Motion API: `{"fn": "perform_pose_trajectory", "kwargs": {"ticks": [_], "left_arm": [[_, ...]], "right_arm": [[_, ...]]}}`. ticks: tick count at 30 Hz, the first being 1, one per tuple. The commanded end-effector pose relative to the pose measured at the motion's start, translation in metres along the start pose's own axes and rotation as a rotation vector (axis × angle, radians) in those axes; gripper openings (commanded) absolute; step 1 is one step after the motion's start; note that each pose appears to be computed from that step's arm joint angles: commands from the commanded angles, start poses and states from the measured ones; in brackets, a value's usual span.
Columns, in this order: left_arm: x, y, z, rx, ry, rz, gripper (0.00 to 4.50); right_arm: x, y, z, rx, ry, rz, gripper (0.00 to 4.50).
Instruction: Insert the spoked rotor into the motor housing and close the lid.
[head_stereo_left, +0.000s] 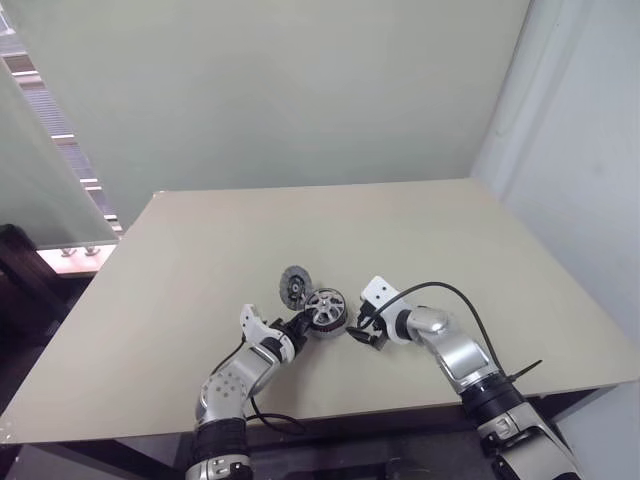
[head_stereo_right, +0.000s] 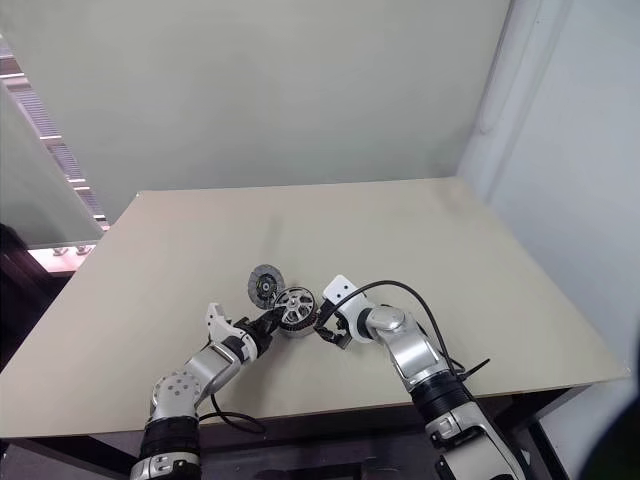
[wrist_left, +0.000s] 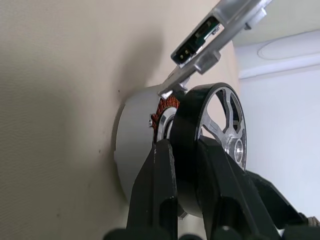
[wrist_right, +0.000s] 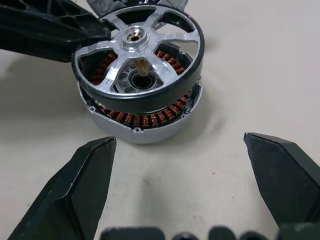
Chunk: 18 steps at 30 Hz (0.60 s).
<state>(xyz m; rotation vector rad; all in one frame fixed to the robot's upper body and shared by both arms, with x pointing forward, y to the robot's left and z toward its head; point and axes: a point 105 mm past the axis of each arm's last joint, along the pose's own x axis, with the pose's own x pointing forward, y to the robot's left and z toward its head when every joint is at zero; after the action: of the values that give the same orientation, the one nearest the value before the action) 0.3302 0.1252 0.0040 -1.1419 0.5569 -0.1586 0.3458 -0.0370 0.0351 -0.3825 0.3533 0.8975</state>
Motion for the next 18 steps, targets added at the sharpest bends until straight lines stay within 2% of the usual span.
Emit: {"fn": "perform_pose_trajectory", "kwargs": {"ticks": [1,17,18], "left_arm": [[0.0003,-0.0052,0.0035,0.026,-0.012,0.000,0.19],[0.0002,-0.0147,0.0061,0.043,-0.022,-0.009,0.19],[0.0003,-0.0147,0.0062,0.046,-0.021,-0.005,0.54]], "right_arm": [[-0.0030,-0.0073,0.0193,-0.019,-0.063,-0.027,4.50],[-0.0008,-0.0081,0.0182,-0.016,-0.061,-0.036,4.50],[-0.0006,-0.0081,0.0182,-0.016,-0.061,-0.036,4.50]]}}
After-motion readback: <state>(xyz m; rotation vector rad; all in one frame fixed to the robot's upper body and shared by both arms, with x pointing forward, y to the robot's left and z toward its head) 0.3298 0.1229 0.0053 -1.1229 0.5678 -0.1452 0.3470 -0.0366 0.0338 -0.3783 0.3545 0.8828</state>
